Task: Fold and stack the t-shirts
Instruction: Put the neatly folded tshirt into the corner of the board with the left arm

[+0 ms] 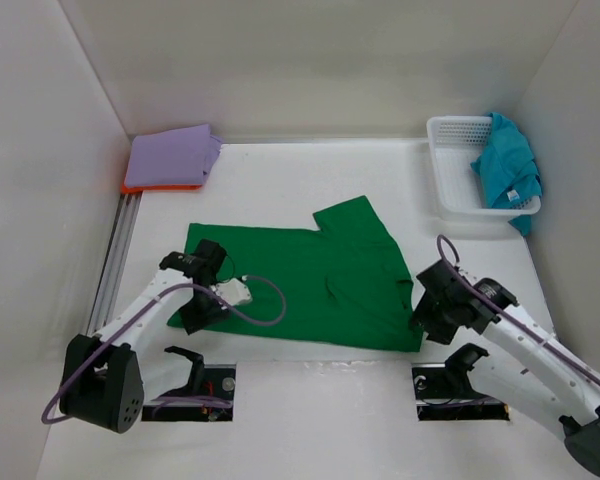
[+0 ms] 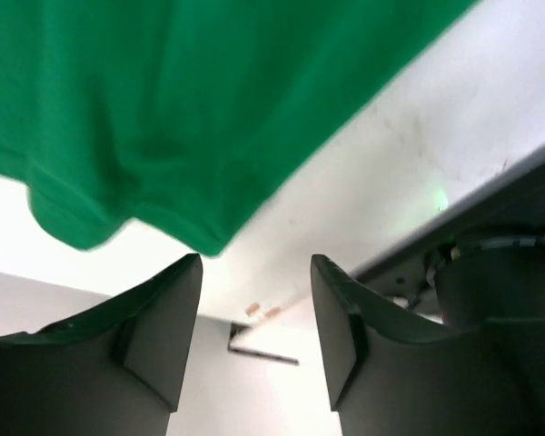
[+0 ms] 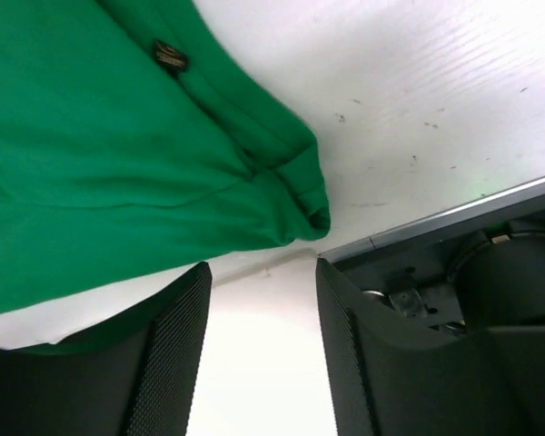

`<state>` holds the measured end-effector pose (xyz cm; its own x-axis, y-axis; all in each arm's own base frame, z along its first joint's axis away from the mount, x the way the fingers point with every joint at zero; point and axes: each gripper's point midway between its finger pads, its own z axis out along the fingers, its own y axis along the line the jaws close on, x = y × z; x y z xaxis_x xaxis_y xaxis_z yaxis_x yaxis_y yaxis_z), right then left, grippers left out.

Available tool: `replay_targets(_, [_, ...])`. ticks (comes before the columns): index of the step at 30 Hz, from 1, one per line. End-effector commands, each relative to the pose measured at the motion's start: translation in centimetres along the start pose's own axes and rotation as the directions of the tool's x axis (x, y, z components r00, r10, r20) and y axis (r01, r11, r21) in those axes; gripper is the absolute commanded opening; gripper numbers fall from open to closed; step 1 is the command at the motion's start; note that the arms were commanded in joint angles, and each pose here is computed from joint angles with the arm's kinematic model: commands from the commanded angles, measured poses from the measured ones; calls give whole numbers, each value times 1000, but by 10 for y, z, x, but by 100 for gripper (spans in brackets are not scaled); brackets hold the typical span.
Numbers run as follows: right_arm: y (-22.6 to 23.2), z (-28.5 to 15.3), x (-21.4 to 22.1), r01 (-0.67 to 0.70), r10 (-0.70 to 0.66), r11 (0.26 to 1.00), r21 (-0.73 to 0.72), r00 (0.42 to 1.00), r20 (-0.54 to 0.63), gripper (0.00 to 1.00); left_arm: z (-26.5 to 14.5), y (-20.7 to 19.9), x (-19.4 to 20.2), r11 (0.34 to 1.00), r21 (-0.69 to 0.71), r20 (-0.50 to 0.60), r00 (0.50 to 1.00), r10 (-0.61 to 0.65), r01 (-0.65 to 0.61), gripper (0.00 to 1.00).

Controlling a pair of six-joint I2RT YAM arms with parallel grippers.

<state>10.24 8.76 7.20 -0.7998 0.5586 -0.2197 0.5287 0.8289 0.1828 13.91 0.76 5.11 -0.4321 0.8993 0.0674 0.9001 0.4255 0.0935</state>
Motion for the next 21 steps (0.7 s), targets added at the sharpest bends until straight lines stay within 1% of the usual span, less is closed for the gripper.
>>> replay_targets(1, [7, -29, -26, 7, -4, 1000, -22, 995, 98, 55, -8, -6, 23, 999, 32, -88, 995, 38, -35, 51])
replay_targets(2, [13, -37, -34, 16, -12, 999, -32, 992, 124, 56, -12, -5, 26, 998, 36, -97, 994, 51, -48, 52])
replay_targets(3, [25, -49, -51, 46, -38, 998, -43, 984, 173, 56, -17, 1, 27, 998, 28, -88, 995, 55, -53, 52])
replay_targets(4, [34, -57, -62, 70, -59, 996, -51, 977, 203, 56, -25, 12, 26, 999, 8, -61, 997, 46, -46, 53])
replay_targets(6, [65, -70, -95, 162, -143, 986, -50, 952, 269, 58, -43, 55, 18, 996, -84, 42, 999, -2, 6, 56])
replay_targets(7, [90, -70, -117, 235, -212, 971, -44, 931, 296, 59, -54, 82, 13, 988, -141, 108, 993, -51, 66, 58])
replay_targets(8, [105, -69, -129, 275, -250, 960, -42, 919, 306, 60, -64, 113, 5, 970, -200, 188, 977, -99, 136, 60])
replay_targets(9, [132, -63, -149, 333, -304, 942, -43, 899, 317, 63, -74, 143, 0, 943, -246, 273, 950, -153, 222, 60])
replay_targets(11, [173, -51, -179, 406, -366, 912, -57, 868, 334, 68, -88, 196, -10, 873, -284, 440, 863, -248, 395, 62])
replay_targets(13, [217, -31, -220, 470, -420, 881, -56, 831, 364, 71, -93, 238, -20, 795, -261, 564, 755, -335, 548, 66])
replay_targets(14, [237, -21, -238, 485, -432, 873, -57, 821, 374, 73, -93, 252, -23, 764, -240, 594, 713, -372, 599, 67])
replay_targets(16, [267, 9, -269, 504, -455, 863, -46, 812, 366, 74, -83, 276, -36, 702, -141, 628, 612, -481, 698, 68])
replay_targets(17, [279, 25, -280, 506, -462, 862, -41, 814, 352, 75, -74, 285, -41, 679, -89, 623, 573, -533, 729, 67])
replay_targets(19, [291, 55, -292, 500, -466, 865, -30, 825, 321, 76, -53, 296, -48, 628, -8, 590, 511, -625, 778, 65])
replay_targets(21, [295, 87, -296, 480, -457, 877, -21, 847, 273, 76, -33, 304, -55, 582, 58, 557, 458, -693, 811, 63])
